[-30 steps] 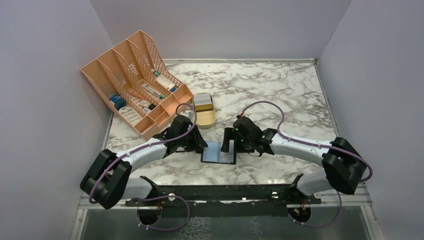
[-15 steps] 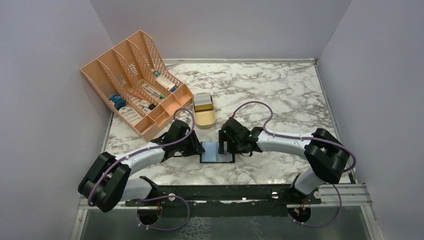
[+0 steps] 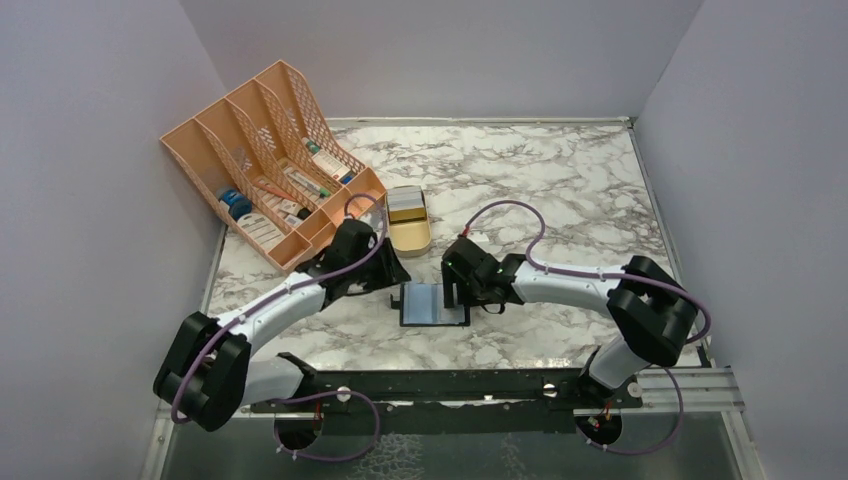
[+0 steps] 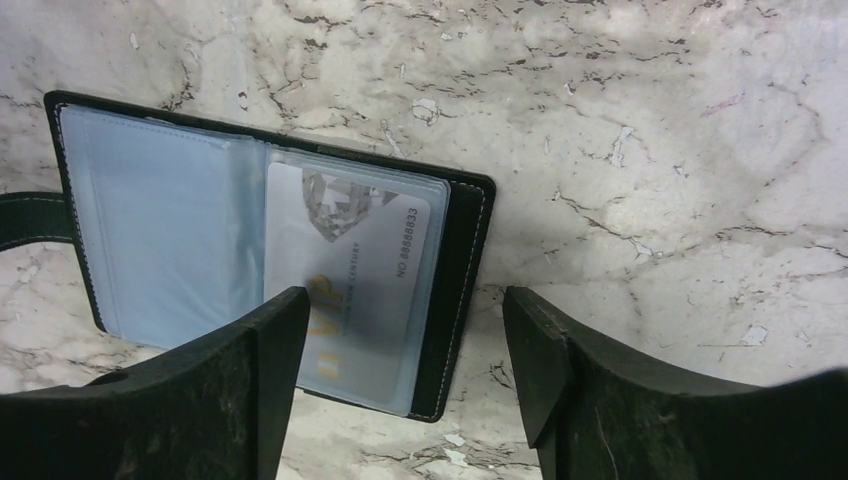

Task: Put the credit cards into the card holder
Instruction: Pick up the credit card from the storage box.

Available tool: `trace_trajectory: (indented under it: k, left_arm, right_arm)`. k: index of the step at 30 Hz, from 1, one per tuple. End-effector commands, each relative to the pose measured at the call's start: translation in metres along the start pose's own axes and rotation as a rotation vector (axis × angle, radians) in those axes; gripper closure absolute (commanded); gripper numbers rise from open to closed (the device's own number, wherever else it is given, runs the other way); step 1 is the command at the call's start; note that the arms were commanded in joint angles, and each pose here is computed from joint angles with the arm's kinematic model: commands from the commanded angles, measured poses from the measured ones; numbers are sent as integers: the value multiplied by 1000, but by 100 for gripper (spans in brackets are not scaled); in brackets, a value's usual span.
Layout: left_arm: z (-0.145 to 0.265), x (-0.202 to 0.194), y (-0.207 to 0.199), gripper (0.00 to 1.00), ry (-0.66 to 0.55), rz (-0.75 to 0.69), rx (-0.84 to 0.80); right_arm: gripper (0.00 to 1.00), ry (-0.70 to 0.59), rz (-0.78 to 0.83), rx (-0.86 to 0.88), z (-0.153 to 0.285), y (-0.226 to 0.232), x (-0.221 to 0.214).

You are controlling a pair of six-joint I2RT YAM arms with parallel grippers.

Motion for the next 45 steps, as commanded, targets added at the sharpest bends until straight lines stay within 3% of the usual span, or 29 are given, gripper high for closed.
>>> trace_trajectory:
  k: [1, 6, 9, 13, 16, 25, 31, 45]
  left_arm:
    - [10, 50, -7, 54, -97, -196, 55]
    - [18, 99, -23, 52, -184, -537, 66]
    - [21, 128, -32, 47, -223, -670, 97]
    - [11, 160, -43, 42, -126, -845, 103]
    - [-1, 181, -40, 41, -118, -924, 164]
    - [-33, 209, -41, 38, -83, -1246, 119]
    - [-48, 211, -25, 36, -37, -1333, 185]
    - [-81, 205, -1, 37, 43, -1365, 247]
  right_arm:
    - [25, -13, 48, -10, 9, -8, 1]
    - [16, -64, 52, 103, 35, 0, 11]
    - [13, -91, 46, 133, 45, -1, 14]
    - [9, -134, 26, 174, 58, -4, 16]
    - [5, -165, 17, 196, 67, -8, 17]
    - [3, -265, -26, 228, 94, -18, 25]
    - [3, -299, -44, 235, 106, -21, 29]
    - [3, -344, -69, 209, 119, -28, 35]
Point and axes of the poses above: each gripper's point midway between its finger pads, its own z axis back along the fingers, its own y axis along the line the jaws close on, x = y × z, the point moved 7 cm from there along z, back along the fingers, and after that the axes turned 10 degrees about -z, right-handed, at the moved point
